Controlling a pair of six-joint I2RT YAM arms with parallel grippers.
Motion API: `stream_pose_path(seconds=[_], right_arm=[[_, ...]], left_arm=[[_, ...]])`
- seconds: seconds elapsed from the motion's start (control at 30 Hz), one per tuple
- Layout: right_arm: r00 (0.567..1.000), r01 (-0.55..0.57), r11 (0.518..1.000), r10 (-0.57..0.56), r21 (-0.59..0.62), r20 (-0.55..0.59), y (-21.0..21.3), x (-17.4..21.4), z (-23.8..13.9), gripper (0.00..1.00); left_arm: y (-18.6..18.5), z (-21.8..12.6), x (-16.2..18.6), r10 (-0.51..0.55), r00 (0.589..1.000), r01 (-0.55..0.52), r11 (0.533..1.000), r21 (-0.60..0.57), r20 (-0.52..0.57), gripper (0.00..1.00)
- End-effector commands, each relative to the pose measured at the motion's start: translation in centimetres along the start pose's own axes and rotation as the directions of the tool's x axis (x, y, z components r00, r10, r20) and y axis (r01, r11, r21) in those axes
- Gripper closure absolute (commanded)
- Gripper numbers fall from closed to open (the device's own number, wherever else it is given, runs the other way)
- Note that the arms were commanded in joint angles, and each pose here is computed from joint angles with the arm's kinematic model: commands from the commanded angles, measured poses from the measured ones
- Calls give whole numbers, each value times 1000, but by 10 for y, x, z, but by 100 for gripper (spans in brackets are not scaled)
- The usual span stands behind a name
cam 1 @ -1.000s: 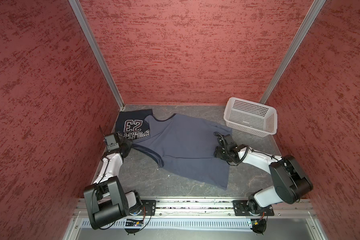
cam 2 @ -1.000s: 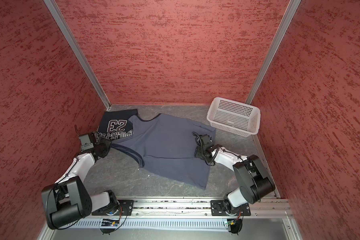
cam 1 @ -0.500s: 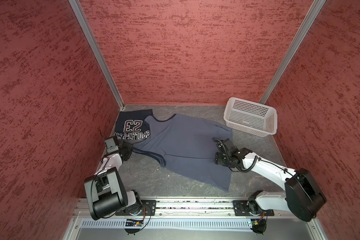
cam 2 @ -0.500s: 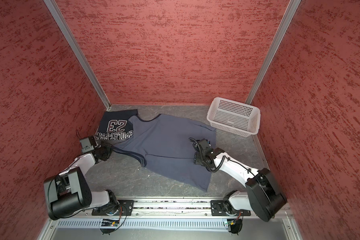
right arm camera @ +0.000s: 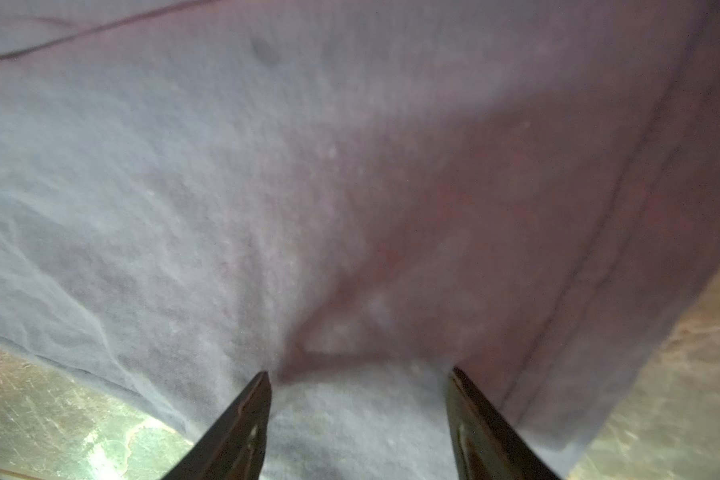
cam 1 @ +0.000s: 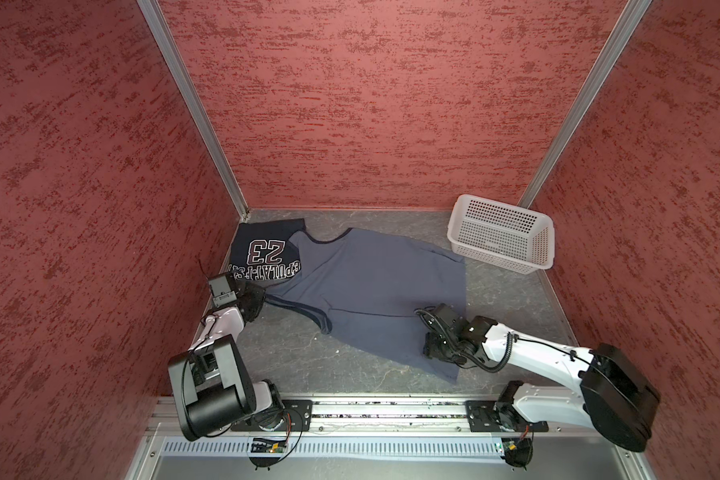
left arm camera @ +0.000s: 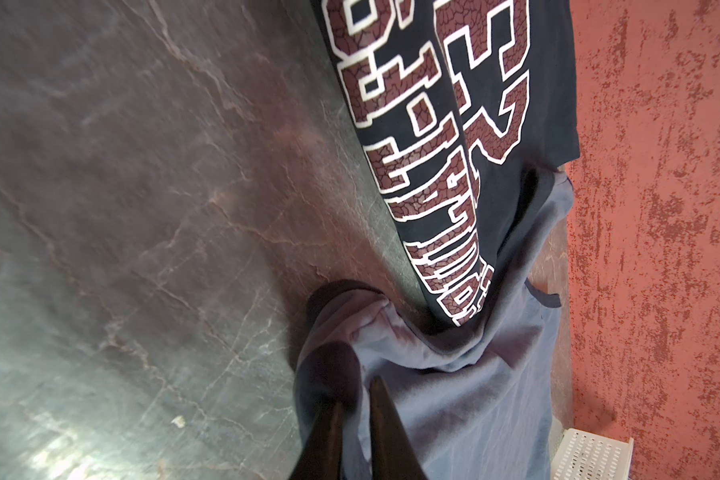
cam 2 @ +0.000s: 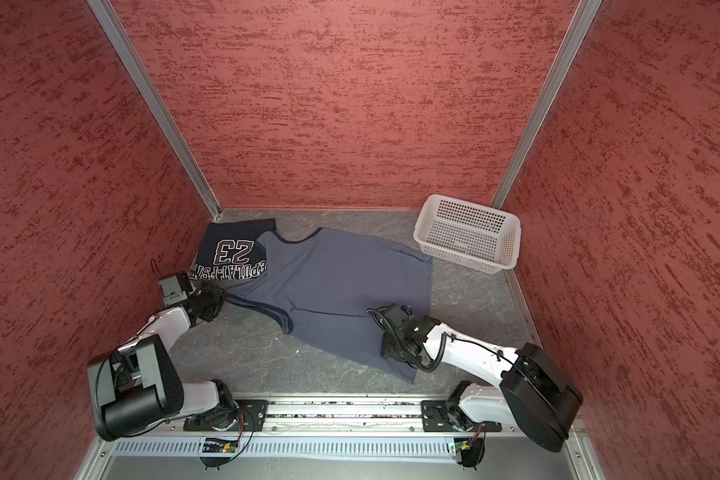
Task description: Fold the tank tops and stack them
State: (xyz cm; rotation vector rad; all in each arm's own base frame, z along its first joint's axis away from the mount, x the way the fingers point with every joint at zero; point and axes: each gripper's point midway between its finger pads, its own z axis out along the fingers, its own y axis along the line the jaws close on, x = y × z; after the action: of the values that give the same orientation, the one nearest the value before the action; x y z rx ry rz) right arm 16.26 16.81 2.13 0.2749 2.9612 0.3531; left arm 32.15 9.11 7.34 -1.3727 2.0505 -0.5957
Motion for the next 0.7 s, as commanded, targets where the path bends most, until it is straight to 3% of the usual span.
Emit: stream_pose_path(seconds=[0.0, 0.1, 0.23, 0.47, 0.57, 0.67], right_arm=[[992, -105, 979, 115, 172, -47, -48, 16, 15, 32], [984, -174, 963, 180, 205, -12, -67, 14, 12, 32], [967, -254, 955, 250, 151, 44, -72, 5, 5, 34], [968, -235, 964, 221, 122, 117, -61, -18, -13, 33], [968, -218, 972, 203, 92, 144, -54, -27, -19, 33], [967, -209, 973, 190, 100, 170, -53, -34, -22, 32]], left_arm=[[6, -7, -6, -17, 999, 17, 1000, 5, 35, 84], [18, -12, -12, -59, 996, 59, 998, -1, 61, 84], [15, -10, -14, -66, 997, 65, 997, 34, 33, 80], [-1, -12, 2, -4, 999, 6, 999, 46, -42, 49], [-7, -40, 12, 86, 996, -86, 996, -4, -2, 33], [-23, -65, 43, 271, 962, -272, 961, -49, -10, 27]])
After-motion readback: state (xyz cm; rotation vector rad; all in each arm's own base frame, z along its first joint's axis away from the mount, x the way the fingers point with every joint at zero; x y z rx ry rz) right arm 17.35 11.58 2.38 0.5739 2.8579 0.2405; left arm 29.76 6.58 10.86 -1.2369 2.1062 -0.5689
